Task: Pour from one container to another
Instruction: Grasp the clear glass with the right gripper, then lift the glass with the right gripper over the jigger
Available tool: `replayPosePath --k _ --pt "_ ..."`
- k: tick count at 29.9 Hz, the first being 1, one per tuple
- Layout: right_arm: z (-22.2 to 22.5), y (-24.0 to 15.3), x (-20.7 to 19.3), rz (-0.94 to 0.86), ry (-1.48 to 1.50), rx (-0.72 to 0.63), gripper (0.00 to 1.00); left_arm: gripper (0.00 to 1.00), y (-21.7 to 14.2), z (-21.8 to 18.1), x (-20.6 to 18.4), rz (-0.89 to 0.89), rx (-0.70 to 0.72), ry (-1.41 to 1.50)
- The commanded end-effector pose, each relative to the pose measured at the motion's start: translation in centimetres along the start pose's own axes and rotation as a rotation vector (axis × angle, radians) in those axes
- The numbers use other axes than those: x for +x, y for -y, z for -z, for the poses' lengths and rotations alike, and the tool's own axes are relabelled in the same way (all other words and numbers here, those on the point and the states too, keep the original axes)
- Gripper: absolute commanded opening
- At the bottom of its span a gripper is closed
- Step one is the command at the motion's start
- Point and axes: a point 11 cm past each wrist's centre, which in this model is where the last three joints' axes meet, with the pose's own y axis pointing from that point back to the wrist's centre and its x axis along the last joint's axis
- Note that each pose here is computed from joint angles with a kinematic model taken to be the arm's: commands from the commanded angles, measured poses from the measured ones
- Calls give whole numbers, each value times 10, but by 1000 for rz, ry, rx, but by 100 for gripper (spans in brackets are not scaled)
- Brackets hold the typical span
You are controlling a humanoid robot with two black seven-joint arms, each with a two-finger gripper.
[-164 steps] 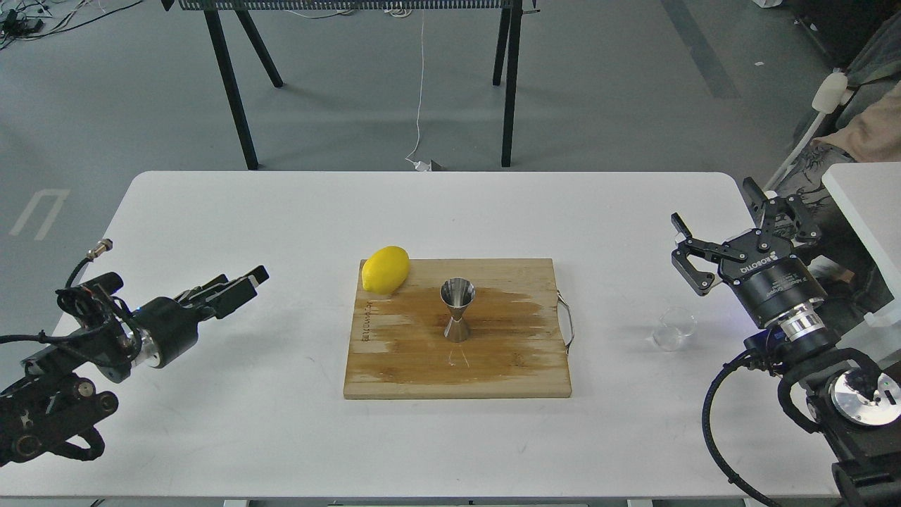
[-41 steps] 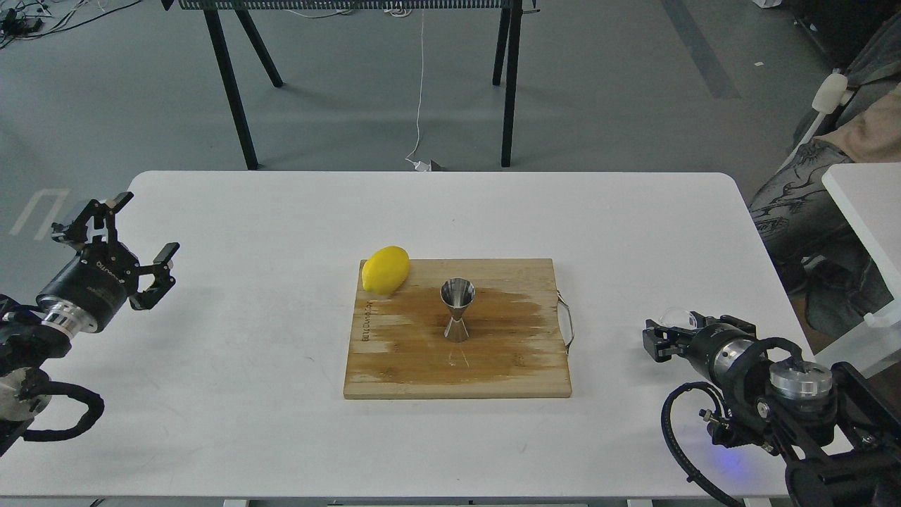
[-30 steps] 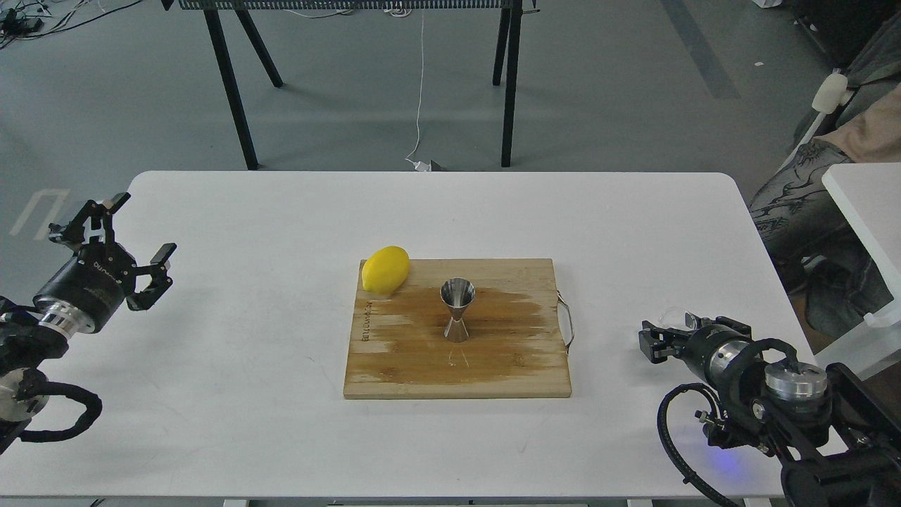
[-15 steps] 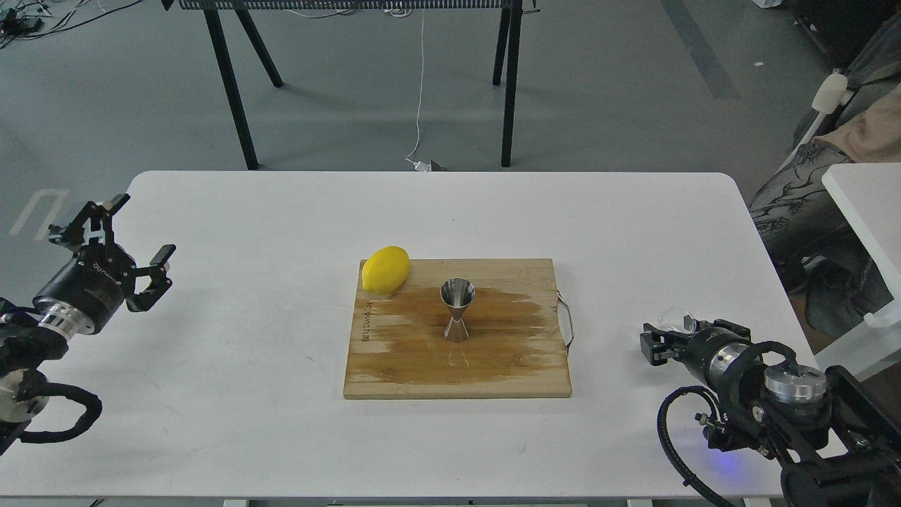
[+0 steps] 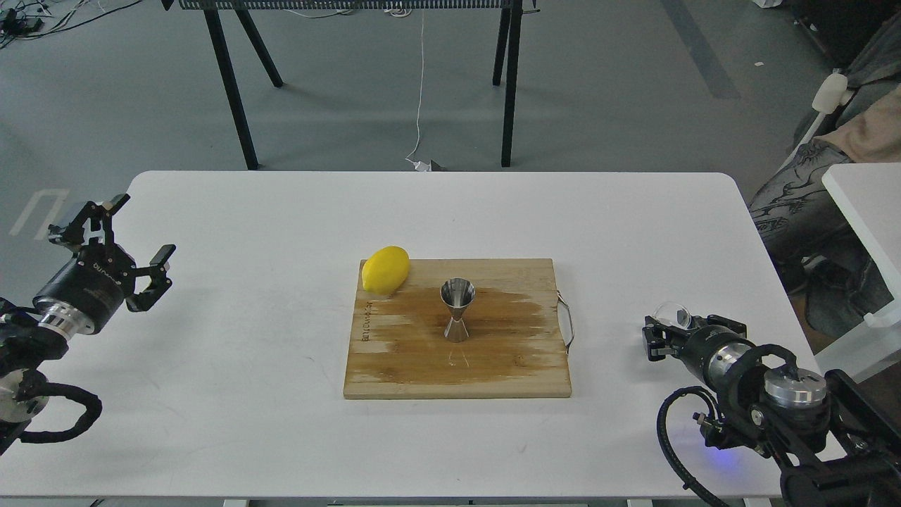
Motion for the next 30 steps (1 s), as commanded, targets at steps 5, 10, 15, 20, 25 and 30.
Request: replayPosePath --k 5,10,15,20,25,30 --pt "-10 -7 -50 181 -39 -30 39 99 0 0 0 0 0 -2" --pt "-29 -23 -124 406 -226 -27 38 99 2 2 -3 6 0 -6" --pt "-73 -30 -177 542 -478 -51 38 99 2 5 -5 8 1 -14" --pt "-130 -33 -193 627 -772 -92 37 99 -2 10 -3 1 11 -17" --pt "-184 -36 -181 687 -1024 -129 37 99 -2 10 -3 2 12 -16" --pt "-208 -38 -165 717 -1179 -146 37 99 -2 10 -3 1 11 -17"
